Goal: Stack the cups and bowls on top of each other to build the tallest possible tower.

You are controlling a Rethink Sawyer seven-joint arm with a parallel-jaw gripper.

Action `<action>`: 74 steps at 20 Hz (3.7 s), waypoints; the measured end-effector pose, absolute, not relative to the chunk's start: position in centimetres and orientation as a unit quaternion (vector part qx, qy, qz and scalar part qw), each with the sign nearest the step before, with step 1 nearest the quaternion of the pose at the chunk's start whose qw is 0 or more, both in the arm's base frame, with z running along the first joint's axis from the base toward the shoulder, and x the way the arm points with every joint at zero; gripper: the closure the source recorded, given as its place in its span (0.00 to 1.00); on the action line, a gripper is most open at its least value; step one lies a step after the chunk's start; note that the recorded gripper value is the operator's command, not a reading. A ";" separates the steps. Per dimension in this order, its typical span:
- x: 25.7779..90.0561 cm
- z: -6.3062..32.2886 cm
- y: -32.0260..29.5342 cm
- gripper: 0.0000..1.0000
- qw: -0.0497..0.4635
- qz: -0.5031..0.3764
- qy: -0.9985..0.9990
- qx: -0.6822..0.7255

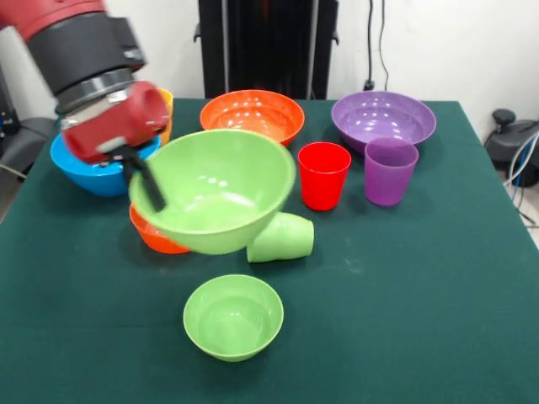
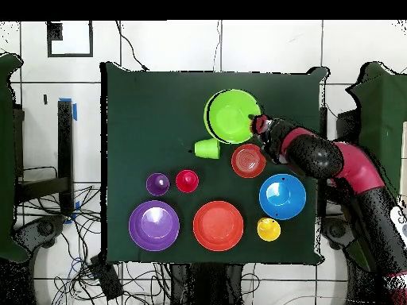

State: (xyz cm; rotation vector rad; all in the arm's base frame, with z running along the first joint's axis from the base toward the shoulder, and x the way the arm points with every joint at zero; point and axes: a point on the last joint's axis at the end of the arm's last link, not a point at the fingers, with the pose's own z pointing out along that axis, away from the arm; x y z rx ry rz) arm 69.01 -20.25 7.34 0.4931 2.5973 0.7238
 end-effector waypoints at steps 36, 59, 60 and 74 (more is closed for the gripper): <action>70.5 5.1 -23.3 1.00 0.222 0.226 0.936 0.156; 71.0 3.5 -16.6 1.00 0.219 0.242 0.938 0.120; 71.0 3.2 -15.9 1.00 0.216 0.245 0.938 0.117; 71.6 2.4 -11.2 1.00 0.209 0.254 0.940 0.090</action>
